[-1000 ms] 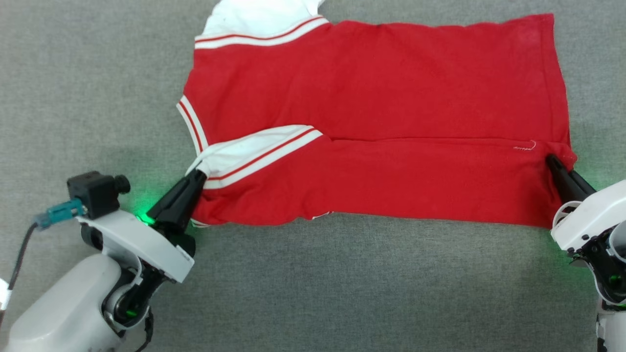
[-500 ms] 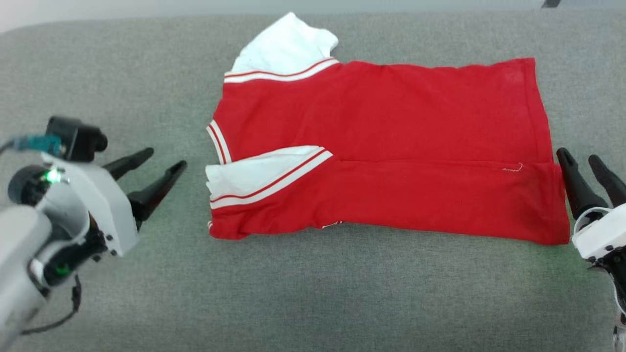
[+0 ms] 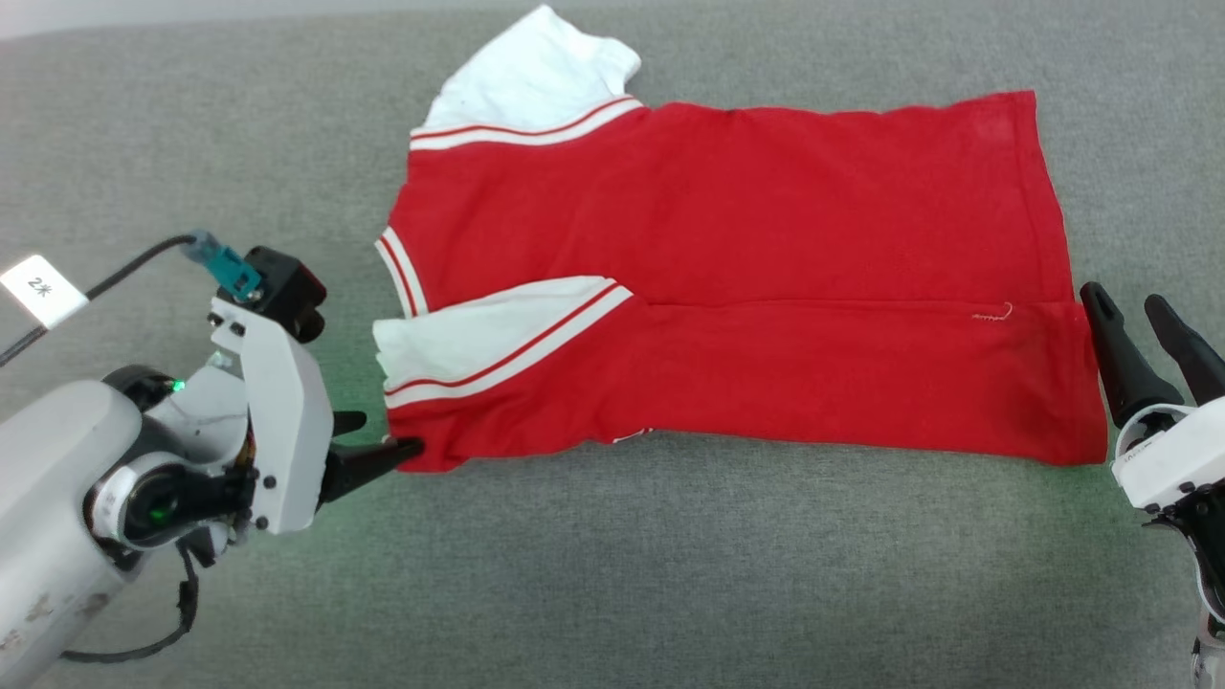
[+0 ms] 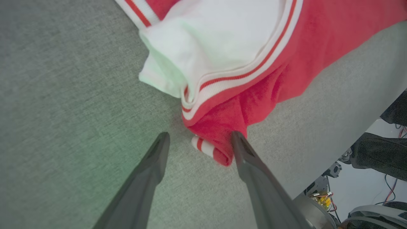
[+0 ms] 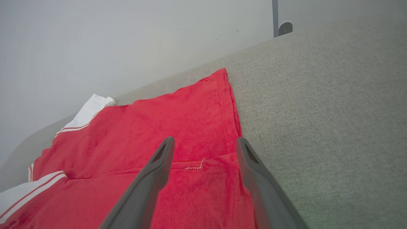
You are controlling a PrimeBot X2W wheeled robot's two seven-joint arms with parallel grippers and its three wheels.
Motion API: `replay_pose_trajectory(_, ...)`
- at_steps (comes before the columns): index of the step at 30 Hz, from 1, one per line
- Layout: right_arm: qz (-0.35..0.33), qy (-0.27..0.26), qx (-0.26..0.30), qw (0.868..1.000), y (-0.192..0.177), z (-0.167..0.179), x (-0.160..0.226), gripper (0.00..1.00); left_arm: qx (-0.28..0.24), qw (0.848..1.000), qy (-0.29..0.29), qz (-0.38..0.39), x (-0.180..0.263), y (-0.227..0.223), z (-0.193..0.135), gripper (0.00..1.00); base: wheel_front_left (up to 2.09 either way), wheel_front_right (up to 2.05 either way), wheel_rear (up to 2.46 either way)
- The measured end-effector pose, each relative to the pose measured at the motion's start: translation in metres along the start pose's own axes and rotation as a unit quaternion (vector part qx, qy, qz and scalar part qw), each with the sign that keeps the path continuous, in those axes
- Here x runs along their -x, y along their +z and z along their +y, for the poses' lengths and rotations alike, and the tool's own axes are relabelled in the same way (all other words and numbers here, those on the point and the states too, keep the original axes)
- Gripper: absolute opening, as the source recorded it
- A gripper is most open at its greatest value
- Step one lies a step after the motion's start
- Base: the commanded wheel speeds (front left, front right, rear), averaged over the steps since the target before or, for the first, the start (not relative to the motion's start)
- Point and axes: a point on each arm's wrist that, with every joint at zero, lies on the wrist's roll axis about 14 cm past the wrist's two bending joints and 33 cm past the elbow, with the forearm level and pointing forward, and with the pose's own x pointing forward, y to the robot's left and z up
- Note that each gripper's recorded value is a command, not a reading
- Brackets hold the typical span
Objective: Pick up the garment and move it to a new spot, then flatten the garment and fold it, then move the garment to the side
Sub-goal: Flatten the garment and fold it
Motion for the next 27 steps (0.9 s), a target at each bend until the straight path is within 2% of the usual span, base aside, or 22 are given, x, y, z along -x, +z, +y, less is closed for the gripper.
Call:
replay_pose_trajectory(13, 0.002, -0.016, 0.002, 1.0, -0.004, -0.012, -0.012, 1.0, 0.049, 0.997, -0.055, 0.027, -0.048, -0.003, -0.004, 1.0, 0.0, 0.0, 0.0)
replay_pose_trajectory(14, 0.002, -0.018, 0.005, 1.0, -0.004, -0.012, -0.013, 1.0, 0.051, 0.997, -0.058, 0.027, -0.05, -0.003, -0.004, 0.84, 0.0, 0.0, 0.0)
replay_pose_trajectory(16, 0.009, -0.022, 0.01, 1.0, -0.006, -0.015, -0.013, 1.0, 0.06, 0.996, -0.063, 0.029, -0.054, -0.003, -0.004, 0.4, 0.0, 0.0, 0.0)
replay_pose_trajectory(17, 0.015, -0.024, 0.013, 1.0, -0.008, -0.016, -0.013, 1.0, 0.06, 0.996, -0.063, 0.03, -0.055, -0.003, -0.003, 0.25, 0.0, 0.0, 0.0)
replay_pose_trajectory(18, 0.023, -0.025, 0.019, 0.999, -0.01, -0.018, -0.013, 1.0, 0.061, 0.996, -0.063, 0.031, -0.056, -0.003, -0.002, 0.05, 0.0, 0.0, 0.0)
replay_pose_trajectory(19, 0.037, -0.026, 0.031, 0.998, -0.013, -0.019, -0.013, 1.0, 0.061, 0.996, -0.062, 0.03, -0.056, -0.002, -0.001, 0.0, 0.0, 0.0, 0.0)
replay_pose_trajectory(22, 0.107, -0.022, 0.075, 0.991, -0.031, -0.02, -0.011, 1.0, 0.064, 0.996, -0.063, 0.025, -0.058, -0.001, -0.001, 0.0, 0.0, 0.0, 0.0)
replay_pose_trajectory(24, 0.171, -0.016, 0.115, 0.978, -0.05, -0.02, -0.005, 1.0, 0.064, 0.996, -0.064, 0.024, -0.058, -0.001, -0.001, 0.0, 0.0, 0.0, 0.0)
replay_pose_trajectory(27, 0.231, -0.017, 0.165, 0.959, -0.061, -0.025, 0.002, 1.0, 0.063, 0.996, -0.064, 0.022, -0.058, -0.001, -0.001, 0.0, 0.0, 0.0, 0.0)
